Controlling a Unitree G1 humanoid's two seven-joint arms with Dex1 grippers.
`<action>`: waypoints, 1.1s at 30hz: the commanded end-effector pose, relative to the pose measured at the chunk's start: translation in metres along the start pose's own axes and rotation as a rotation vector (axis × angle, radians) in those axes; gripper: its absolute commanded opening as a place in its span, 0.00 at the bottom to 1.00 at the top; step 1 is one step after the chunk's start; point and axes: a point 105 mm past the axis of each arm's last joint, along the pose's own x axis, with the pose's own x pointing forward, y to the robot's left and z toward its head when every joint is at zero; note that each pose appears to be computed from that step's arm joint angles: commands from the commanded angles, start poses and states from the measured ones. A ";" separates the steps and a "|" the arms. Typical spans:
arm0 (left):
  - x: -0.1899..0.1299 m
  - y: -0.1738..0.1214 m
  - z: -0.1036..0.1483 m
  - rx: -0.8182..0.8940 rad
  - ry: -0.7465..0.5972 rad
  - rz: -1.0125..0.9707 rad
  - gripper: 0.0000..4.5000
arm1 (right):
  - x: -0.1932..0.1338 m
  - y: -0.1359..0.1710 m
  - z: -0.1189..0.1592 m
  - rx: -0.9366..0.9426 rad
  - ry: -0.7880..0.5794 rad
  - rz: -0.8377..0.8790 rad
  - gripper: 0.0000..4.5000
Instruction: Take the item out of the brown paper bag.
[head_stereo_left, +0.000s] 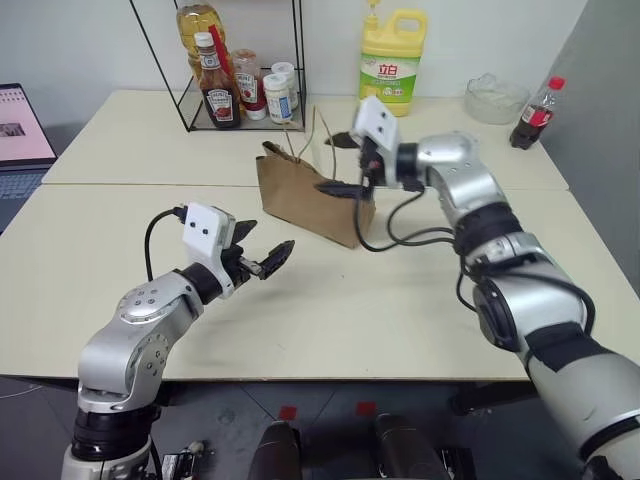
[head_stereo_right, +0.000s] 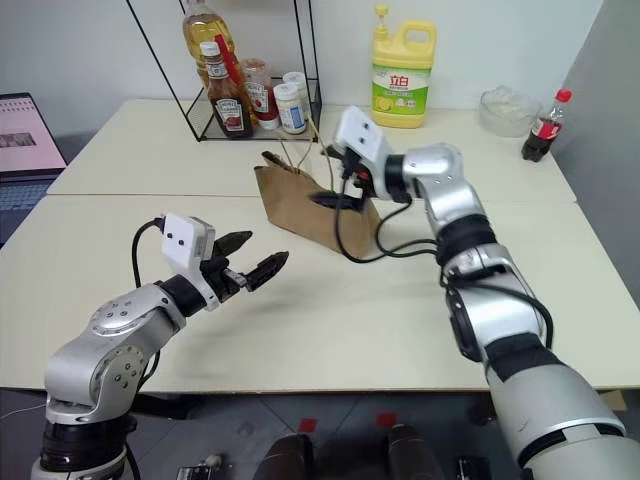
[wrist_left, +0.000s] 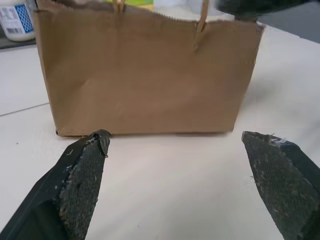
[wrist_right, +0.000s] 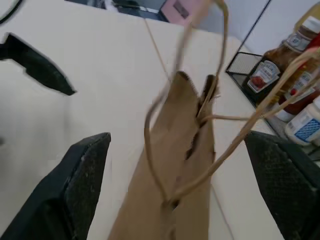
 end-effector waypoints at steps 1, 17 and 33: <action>0.001 0.002 0.015 0.050 -0.042 -0.020 1.00 | -0.015 0.005 0.024 -0.037 -0.036 0.014 0.99; 0.017 0.040 0.026 0.113 -0.076 0.085 1.00 | -0.079 0.072 -0.046 0.309 0.026 -0.717 0.99; 0.003 0.000 -0.069 -0.019 0.011 0.333 1.00 | -0.142 0.139 -0.127 0.472 0.334 -1.107 0.99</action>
